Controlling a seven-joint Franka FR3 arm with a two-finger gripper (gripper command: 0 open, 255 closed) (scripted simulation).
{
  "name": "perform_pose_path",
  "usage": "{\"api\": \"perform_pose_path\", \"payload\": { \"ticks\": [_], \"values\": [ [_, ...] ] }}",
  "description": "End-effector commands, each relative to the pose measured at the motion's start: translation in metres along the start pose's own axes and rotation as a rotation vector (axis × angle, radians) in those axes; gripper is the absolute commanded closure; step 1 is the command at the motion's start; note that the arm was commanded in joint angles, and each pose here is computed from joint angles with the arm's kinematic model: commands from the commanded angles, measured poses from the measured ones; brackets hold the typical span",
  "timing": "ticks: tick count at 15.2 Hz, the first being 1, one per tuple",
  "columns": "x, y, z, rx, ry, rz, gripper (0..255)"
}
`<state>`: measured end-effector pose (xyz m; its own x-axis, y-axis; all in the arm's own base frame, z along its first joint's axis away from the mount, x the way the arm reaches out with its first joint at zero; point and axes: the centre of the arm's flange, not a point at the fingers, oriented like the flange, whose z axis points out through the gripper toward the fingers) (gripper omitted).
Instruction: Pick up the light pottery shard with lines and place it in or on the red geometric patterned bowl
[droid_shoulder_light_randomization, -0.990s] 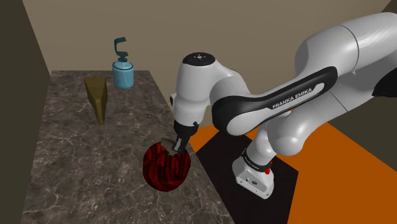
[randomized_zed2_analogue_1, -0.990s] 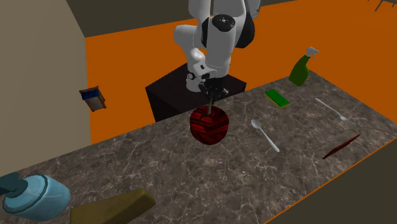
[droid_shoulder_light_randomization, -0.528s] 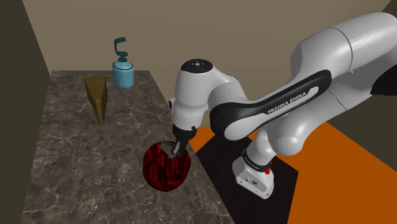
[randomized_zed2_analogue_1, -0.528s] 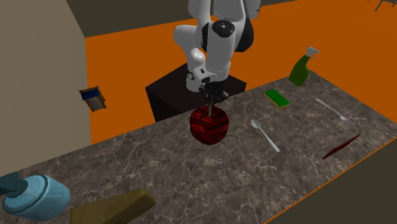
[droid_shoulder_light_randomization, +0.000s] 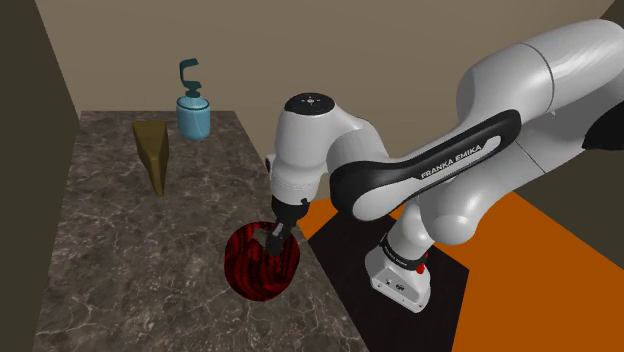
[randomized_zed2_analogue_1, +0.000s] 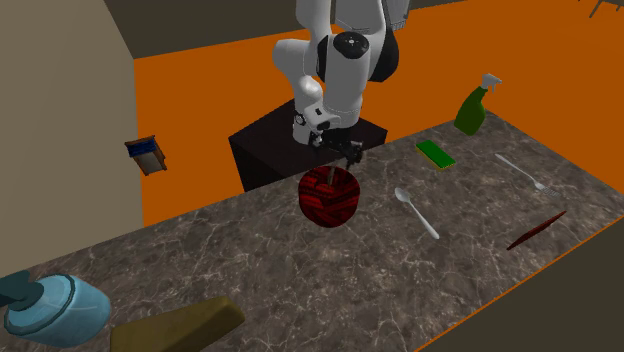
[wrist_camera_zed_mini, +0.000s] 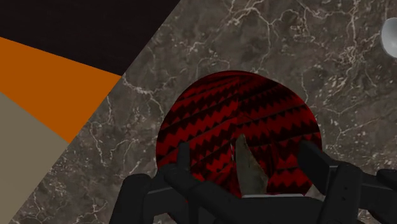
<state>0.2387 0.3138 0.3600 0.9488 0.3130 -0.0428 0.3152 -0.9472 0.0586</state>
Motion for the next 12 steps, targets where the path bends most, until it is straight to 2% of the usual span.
{"api": "perform_pose_path", "payload": {
  "ticks": [1,5,12],
  "values": [
    [0.000,0.000,0.000,0.000,0.000,0.000,0],
    [0.000,0.000,-0.050,0.000,0.000,0.000,0],
    [0.000,0.000,-0.050,0.000,0.000,0.000,0]
  ]
}}
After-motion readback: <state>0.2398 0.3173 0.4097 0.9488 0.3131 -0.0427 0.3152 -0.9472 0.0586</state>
